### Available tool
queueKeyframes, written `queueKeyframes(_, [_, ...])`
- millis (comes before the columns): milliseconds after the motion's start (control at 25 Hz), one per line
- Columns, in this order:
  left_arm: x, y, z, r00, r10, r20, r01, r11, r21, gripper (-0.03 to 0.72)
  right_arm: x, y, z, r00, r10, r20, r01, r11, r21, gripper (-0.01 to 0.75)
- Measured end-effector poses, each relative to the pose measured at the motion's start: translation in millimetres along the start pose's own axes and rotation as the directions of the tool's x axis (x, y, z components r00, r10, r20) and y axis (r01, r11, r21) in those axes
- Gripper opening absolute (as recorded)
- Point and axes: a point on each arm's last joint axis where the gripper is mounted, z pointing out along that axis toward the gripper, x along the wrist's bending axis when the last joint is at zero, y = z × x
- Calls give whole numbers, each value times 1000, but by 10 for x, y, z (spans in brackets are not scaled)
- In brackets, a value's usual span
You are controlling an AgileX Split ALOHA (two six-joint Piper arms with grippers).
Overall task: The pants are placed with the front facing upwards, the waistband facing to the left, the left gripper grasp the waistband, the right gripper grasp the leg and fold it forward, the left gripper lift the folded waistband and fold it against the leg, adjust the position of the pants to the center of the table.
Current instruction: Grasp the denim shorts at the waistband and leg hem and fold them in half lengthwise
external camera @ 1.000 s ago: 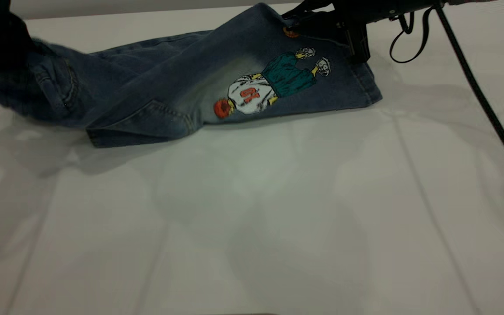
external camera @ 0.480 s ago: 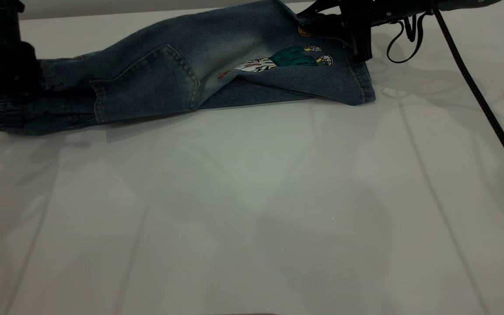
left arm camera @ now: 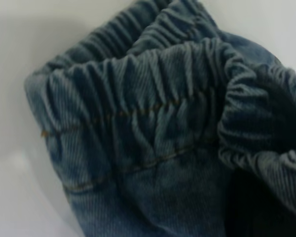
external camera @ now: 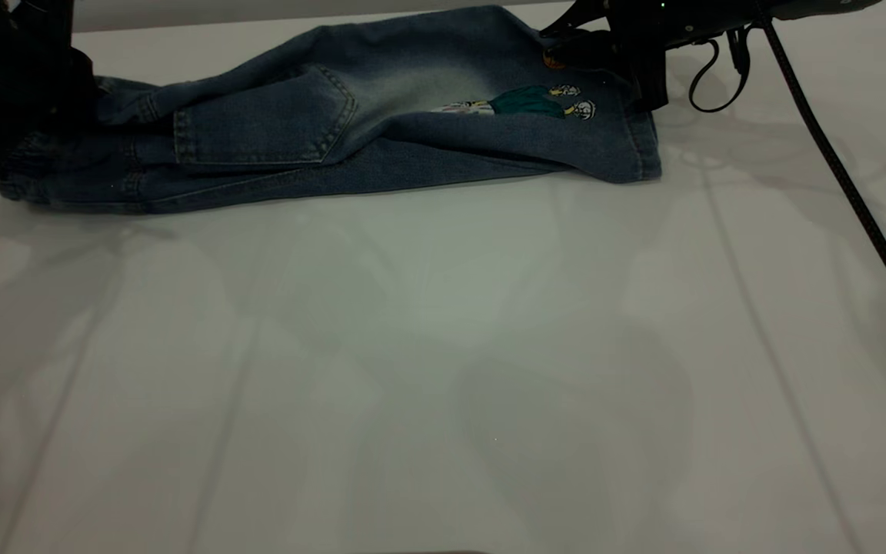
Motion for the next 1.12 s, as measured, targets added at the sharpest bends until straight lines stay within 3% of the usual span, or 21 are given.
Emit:
queueKeyframes(200, [-28,-9,39,989,143,47,-143,990,-5,106,0,3,-2,997,-76,-1,76,997,0,60])
queueKeyframes(320, [-51,-22,52,967,241,84,-241,970,-11,151,3,-4,-2,993,-120,-5,120,993,7,100])
queueKeyframes(600, [-105,-16,46,938,317,137,-314,948,-42,469,38,-80,-7,965,-255,-64,259,963,78,347])
queueKeyframes(720, [-116,-10,37,939,315,141,-311,949,-45,548,58,-126,-13,948,-300,-104,311,943,115,446])
queueKeyframes(880, [-178,29,-43,928,341,148,-339,940,-40,573,89,-195,-28,928,-331,-168,358,918,170,520])
queueKeyframes(1120, [-291,252,-379,827,551,111,-554,832,4,571,159,-316,-77,887,-363,-286,435,864,253,533])
